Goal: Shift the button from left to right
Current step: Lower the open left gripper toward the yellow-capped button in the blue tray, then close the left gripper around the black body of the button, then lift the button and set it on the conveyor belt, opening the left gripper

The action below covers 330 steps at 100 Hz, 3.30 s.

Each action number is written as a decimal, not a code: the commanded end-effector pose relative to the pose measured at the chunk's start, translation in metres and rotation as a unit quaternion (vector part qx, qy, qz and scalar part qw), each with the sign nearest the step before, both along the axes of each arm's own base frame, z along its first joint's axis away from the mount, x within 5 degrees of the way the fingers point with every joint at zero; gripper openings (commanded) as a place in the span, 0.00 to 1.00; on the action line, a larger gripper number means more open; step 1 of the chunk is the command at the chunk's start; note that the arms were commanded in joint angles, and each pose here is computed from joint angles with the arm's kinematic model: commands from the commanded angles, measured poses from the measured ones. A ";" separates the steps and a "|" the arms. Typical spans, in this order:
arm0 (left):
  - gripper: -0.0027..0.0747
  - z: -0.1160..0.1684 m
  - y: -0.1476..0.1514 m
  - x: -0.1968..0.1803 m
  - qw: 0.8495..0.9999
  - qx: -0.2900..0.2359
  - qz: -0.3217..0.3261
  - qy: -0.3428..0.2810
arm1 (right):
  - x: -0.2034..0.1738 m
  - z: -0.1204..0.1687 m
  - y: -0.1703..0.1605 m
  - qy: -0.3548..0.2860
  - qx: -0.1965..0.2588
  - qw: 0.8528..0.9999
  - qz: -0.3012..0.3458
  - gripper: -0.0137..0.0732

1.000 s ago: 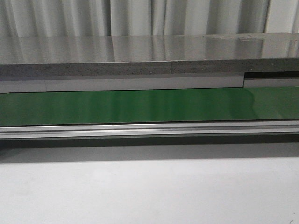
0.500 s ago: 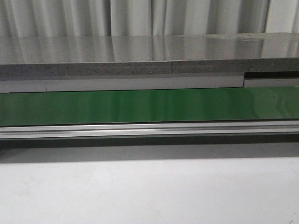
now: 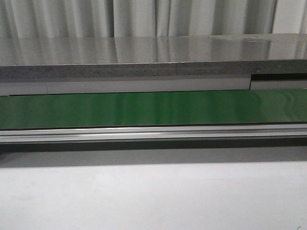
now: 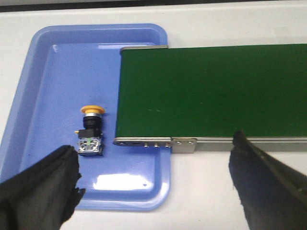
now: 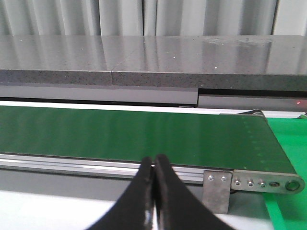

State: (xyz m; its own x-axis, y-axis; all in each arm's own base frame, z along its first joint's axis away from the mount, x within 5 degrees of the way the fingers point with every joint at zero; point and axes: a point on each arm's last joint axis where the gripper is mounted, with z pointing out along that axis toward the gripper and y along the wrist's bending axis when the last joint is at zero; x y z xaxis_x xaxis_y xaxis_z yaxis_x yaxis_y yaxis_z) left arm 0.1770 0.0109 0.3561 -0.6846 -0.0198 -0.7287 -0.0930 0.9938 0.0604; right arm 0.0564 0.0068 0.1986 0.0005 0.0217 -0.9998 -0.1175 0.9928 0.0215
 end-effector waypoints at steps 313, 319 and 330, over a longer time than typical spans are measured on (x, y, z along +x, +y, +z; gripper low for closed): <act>0.04 -0.078 0.078 0.204 0.975 -0.093 -0.007 0.199 | -0.003 0.014 -0.001 -0.059 0.001 0.998 -0.003 0.08; 0.04 -0.081 0.069 0.206 0.974 -0.091 -0.018 0.206 | -0.003 0.014 -0.001 -0.059 0.001 0.998 -0.003 0.08; 0.05 -0.087 0.058 0.210 0.972 -0.083 -0.035 0.217 | -0.003 0.014 -0.001 -0.059 0.001 0.998 -0.003 0.08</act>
State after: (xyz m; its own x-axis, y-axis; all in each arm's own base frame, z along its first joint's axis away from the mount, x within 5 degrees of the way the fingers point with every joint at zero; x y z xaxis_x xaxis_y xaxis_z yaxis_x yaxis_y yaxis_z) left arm 0.3852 0.0777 0.2459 -0.9548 -0.0835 -0.2854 -0.0573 0.9934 -0.0989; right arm 0.0564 0.0068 0.1986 0.0005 0.0217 -0.9998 -0.1175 0.9928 0.0215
